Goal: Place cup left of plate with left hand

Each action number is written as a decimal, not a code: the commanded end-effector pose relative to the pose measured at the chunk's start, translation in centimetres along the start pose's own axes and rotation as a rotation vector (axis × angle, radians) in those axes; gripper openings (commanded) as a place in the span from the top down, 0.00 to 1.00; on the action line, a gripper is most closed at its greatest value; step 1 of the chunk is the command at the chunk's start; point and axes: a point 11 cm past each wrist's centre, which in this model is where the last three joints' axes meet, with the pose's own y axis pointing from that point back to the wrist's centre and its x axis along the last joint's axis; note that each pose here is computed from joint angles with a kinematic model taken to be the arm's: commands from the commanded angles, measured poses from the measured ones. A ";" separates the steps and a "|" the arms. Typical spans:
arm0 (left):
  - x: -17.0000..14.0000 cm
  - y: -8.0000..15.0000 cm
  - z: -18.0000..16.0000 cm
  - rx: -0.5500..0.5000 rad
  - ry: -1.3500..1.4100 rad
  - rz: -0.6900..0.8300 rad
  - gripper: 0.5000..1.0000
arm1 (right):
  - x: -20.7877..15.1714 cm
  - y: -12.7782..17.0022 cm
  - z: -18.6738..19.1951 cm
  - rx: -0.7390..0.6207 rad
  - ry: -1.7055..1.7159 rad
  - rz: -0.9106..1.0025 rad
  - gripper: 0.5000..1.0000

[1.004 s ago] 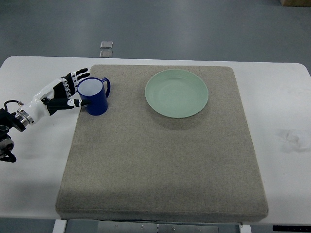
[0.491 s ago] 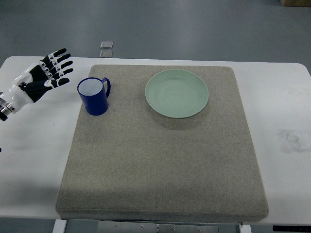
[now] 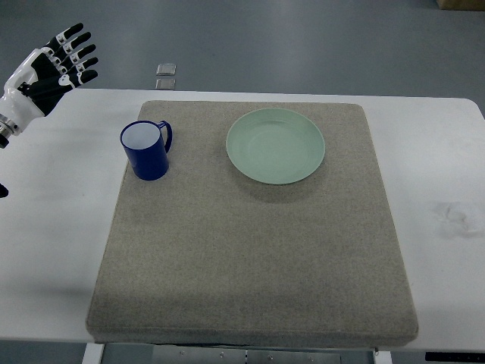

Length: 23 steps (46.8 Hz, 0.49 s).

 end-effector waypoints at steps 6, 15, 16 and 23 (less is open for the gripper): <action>-1.2 -1.9 -0.9 0.037 0.080 0.012 0.00 | 0.0 0.0 0.0 0.000 0.000 0.000 0.14; -1.6 -3.2 -1.0 0.097 0.185 0.041 0.00 | 0.0 0.0 0.0 0.000 0.000 0.000 0.14; -1.6 -3.4 -0.9 0.107 0.187 0.042 0.00 | 0.0 0.0 0.0 0.000 0.000 0.000 0.14; -1.9 -4.0 -0.6 0.148 0.217 0.034 0.00 | 0.0 0.0 0.0 0.000 0.000 0.000 0.14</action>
